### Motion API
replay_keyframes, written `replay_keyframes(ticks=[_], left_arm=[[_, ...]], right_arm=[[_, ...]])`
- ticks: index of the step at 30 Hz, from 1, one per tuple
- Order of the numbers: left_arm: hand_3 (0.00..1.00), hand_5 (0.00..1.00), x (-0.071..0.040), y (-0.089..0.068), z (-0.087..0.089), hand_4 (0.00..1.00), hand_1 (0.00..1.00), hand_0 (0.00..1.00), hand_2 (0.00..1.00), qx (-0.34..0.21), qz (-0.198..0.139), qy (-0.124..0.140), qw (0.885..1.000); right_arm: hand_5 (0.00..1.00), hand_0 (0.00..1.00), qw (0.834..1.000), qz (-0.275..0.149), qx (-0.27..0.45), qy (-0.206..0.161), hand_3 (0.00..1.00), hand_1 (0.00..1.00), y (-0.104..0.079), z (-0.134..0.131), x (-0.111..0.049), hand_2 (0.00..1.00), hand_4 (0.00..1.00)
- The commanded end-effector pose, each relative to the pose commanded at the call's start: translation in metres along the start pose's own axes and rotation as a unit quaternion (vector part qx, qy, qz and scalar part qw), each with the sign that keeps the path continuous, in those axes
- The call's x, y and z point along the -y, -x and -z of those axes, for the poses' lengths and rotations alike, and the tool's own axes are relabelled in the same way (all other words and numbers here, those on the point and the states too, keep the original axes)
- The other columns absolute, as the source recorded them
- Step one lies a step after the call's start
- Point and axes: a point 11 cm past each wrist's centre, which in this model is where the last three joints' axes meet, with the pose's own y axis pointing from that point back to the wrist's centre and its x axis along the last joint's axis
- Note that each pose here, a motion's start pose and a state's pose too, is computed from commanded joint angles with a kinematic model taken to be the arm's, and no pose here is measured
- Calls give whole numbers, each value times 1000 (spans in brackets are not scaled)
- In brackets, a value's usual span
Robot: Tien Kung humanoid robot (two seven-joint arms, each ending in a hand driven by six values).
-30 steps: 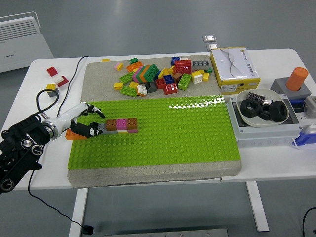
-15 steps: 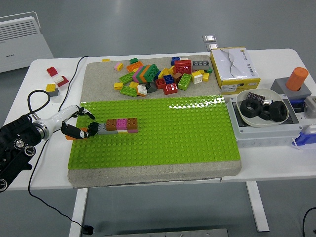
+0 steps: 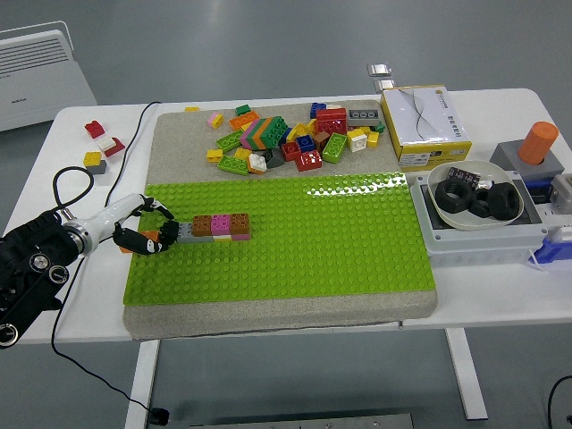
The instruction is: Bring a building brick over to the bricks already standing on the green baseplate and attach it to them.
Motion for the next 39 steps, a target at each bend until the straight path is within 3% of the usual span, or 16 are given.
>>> replay_keyframes(ticks=[1,6,7,24,25,30,31,39], left_arm=[[633,2,0,0,0,848,951,946,922,0,0,1,1000],[633,2,1,2,-2,848,951,946,922,-3,-2,5,1000],[590,2,1,2,-2,833,950,945,918,-3,-2,5,1000],[582,2,2,2,-3,827,950,945,916,-4,-9,7,1000],[569,2,2,2,-3,759,944,941,905,-4,-11,8,1000],[569,2,2,2,-5,759,944,941,905,-5,-18,11,1000],[563,2,2,2,-6,690,936,934,887,-5,-19,12,1000],[555,2,3,2,-8,647,930,929,876,-9,-25,18,1000]], right_arm=[[961,662,1000,0,0,0,710,622,0,0,0,620,719],[961,662,1000,0,0,0,710,622,0,0,0,620,719],[961,661,1000,0,0,0,711,623,0,0,0,620,721],[959,661,1000,0,0,1,711,624,1,0,0,620,720],[958,662,1000,0,0,1,712,624,1,0,0,620,722],[958,662,1000,0,0,1,712,624,1,0,0,620,722],[957,659,1000,0,0,1,712,624,1,0,0,620,720],[956,661,1000,0,0,1,713,622,1,0,0,620,722]])
